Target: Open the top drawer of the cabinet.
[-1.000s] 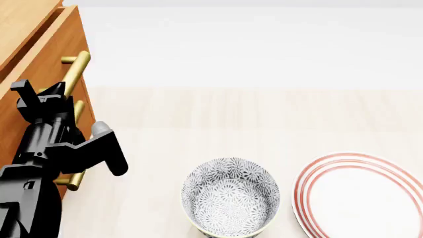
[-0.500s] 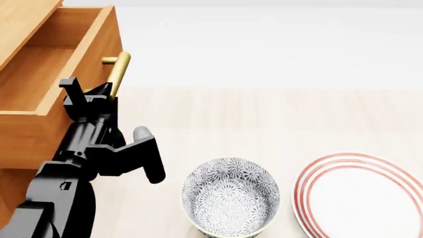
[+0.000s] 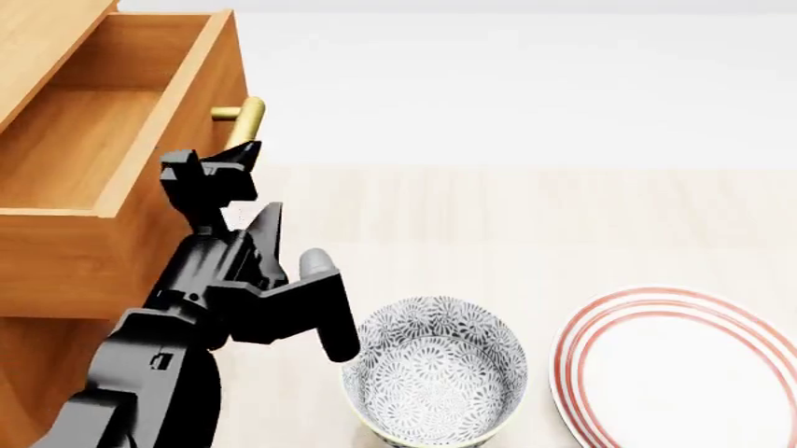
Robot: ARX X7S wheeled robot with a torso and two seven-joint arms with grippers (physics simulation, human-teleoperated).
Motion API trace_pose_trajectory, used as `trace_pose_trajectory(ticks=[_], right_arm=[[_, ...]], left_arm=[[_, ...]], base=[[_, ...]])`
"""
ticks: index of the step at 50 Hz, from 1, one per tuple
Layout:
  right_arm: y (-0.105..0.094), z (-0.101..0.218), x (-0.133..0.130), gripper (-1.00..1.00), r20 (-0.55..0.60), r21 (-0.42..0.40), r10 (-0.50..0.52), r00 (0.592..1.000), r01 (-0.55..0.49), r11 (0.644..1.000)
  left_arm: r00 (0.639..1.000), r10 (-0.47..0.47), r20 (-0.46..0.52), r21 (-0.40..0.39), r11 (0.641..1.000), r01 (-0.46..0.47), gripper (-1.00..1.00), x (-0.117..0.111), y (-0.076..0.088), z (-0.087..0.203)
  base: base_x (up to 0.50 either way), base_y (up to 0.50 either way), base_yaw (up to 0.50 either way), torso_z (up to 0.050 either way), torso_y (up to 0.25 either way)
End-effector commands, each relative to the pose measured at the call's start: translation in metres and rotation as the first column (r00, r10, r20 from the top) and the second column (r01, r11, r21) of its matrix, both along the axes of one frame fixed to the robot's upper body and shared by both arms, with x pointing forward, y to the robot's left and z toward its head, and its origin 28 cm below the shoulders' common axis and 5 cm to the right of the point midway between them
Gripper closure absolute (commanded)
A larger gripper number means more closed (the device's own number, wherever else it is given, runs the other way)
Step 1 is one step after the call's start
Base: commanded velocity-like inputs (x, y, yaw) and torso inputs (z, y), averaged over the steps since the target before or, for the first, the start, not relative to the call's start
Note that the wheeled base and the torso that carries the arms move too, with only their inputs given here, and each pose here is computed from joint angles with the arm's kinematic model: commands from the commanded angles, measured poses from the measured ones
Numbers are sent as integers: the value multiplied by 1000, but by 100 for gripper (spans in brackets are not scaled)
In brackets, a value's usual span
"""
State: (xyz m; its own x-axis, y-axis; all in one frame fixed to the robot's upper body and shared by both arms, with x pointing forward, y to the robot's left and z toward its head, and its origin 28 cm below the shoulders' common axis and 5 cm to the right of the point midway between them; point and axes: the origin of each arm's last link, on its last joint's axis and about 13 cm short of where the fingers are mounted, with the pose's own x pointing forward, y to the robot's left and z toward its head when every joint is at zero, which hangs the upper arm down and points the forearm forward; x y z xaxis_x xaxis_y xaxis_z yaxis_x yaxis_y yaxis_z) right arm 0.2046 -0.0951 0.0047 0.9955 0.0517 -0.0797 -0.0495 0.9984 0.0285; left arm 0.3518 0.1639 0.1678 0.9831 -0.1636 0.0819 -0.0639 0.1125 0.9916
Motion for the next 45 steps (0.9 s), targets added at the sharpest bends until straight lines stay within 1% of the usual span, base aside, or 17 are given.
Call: trace_pose_trajectory(ticks=[1, 2, 3, 4, 5, 6, 12, 15, 17, 20, 21, 24, 25, 28, 31, 35, 45], right_arm=[[1, 0, 2, -100, 6, 5, 7, 1000, -7, 1000], [1, 0, 2, -100, 6, 5, 7, 1000, -7, 1000], [1, 0, 2, -100, 5, 6, 6, 1000, -6, 1000], [1, 0, 2, -100, 5, 6, 6, 1000, -6, 1000], [1, 1, 2, -100, 4, 6, 6, 1000, -6, 1000], [1, 0, 2, -100, 5, 6, 6, 1000, -6, 1000], [1, 1, 2, -100, 6, 5, 5, 1000, -5, 1000], [1, 1, 2, -100, 6, 5, 4, 1000, -4, 1000], [1, 1, 2, -100, 6, 7, 3, 1000, -3, 1000], [1, 1, 3, -100, 6, 7, 4, 1000, -4, 1000], [1, 1, 2, -100, 6, 6, 3, 1000, -3, 1000], [1, 1, 2, -100, 5, 6, 3, 1000, -3, 1000], [1, 1, 2, -100, 4, 6, 3, 1000, -3, 1000], [1, 1, 2, -100, 3, 5, 5, 1000, -5, 1000], [1, 0, 2, -100, 0, 5, 7, 1000, -7, 1000], [2, 0, 2, -100, -1, 3, 10, 1000, -10, 1000], [2, 0, 1, -100, -3, 1, 15, 1000, -15, 1000]], left_arm=[[992, -124, 0, -108, 986, 123, -100, -15, -25, 9], [991, -134, 8, -121, 984, 134, -100, -18, -26, 11], [986, -168, 17, -163, 972, 168, -100, -23, -30, 15], [983, -181, 21, -174, 968, 182, -100, -25, -32, 16], [977, -211, 27, -229, 950, 212, -100, -30, -35, 20], [975, -221, 27, -253, 942, 221, -100, -33, -37, 22], [961, -276, 37, -320, 907, 273, -100, -47, -46, 32], [961, -274, 49, -338, 900, 274, -100, -50, -48, 34], [956, -285, 68, -367, 884, 289, -100, -52, -50, 38], [957, -276, 86, -385, 877, 287, -100, -54, -50, 43], [957, -275, 93, -428, 857, 288, -100, -57, -51, 50], [962, -254, 102, -495, 826, 270, -100, -59, -51, 59], [966, -237, 106, -533, 807, 256, -100, -59, -50, 63], [974, -206, 90, -605, 766, 218, -100, -54, -46, 69], [981, -171, 95, -612, 767, 193, -100, -48, -40, 73], [984, -145, 106, -646, 742, 179, -100, -46, -37, 81], [983, -103, 152, -658, 731, 179, -100, -40, -28, 104]], base=[[0, 0, 0, 0, 0], [0, 0, 0, 0, 0], [0, 0, 0, 0, 0], [0, 0, 0, 0, 0], [0, 0, 0, 0, 0], [0, 0, 0, 0, 0], [0, 0, 0, 0, 0], [0, 0, 0, 0, 0], [0, 0, 0, 0, 0], [0, 0, 0, 0, 0], [0, 0, 0, 0, 0], [0, 0, 0, 0, 0], [0, 0, 0, 0, 0], [0, 0, 0, 0, 0], [0, 0, 0, 0, 0], [0, 0, 0, 0, 0], [0, 0, 0, 0, 0]])
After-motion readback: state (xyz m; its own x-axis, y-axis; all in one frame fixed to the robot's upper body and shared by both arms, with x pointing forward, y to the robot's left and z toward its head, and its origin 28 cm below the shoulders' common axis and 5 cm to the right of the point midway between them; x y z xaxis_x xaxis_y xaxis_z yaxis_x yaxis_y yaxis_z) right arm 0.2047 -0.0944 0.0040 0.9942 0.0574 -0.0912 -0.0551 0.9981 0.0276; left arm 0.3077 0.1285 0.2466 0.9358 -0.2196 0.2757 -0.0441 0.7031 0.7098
